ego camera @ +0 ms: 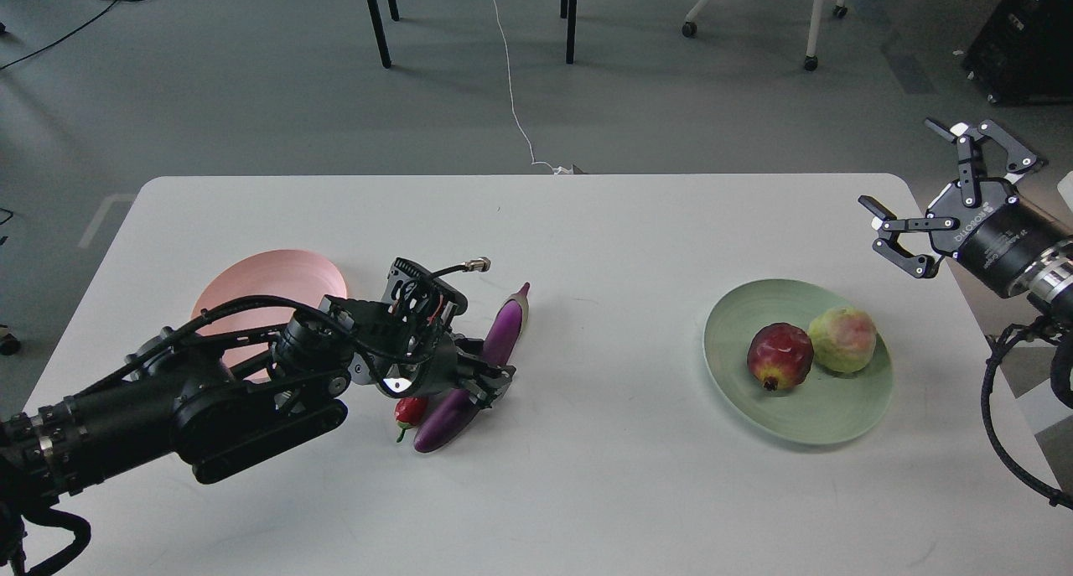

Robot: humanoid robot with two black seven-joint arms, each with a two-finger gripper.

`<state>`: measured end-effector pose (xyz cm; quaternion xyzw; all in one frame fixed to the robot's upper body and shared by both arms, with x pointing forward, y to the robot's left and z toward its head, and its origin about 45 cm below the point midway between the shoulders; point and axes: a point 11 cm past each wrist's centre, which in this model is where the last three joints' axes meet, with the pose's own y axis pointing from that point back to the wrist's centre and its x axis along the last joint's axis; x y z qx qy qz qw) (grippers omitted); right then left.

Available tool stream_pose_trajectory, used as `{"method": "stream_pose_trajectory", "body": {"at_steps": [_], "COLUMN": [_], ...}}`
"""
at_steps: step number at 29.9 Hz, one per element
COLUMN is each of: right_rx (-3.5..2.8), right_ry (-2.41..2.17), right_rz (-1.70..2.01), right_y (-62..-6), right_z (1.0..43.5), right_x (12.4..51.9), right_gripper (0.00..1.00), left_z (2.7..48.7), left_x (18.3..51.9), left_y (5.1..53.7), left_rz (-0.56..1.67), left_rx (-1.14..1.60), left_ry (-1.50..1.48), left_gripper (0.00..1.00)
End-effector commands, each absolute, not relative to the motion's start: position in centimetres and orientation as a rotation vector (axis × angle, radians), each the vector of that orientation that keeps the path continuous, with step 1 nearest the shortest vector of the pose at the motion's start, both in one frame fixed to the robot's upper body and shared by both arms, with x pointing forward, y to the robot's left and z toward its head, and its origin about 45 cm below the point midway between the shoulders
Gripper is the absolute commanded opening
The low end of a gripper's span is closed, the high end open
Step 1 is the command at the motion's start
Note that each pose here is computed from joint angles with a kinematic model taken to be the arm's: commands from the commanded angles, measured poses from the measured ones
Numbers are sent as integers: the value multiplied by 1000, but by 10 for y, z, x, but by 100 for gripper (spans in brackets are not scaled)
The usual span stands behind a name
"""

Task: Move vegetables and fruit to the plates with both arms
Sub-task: 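Lift the eggplant and lay it on the pink plate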

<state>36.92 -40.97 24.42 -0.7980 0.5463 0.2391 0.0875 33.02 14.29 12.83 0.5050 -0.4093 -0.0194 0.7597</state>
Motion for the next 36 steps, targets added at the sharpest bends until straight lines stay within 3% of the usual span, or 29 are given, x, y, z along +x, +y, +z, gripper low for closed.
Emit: {"method": "stream_pose_trajectory", "body": {"at_steps": [1,10,14,18,23,29,36], "right_rx": [-2377,-2366,-2368,-2369,-2373,-2377,-2378], "right_ry": [1625,1610,1605,1607,1605,1596,1600], "right_rz": [712,690,688,687,693,698,702], "right_y": [-409,-408,-406,-407,-405,-402,-402], "right_z": [244,250,251,251,249,247,245], "right_x": [369,373,374,374,373,374,373], "right_gripper": [99,99,99,99,99,99,99], "left_z": [133,221,241,234,213,190,175], "left_x": [332,339,355,365,374,366,363], "left_y": [140,151,198,262,309,328,352], "left_rz": [-36,138,228,286,342,310,329], "left_rx": [1088,934,1007,1164,1280,1338,1398], "left_ry": [-898,-906,-890,-837,-744,-686,-624], "left_gripper": [22,17,18,19,19,20,31]}}
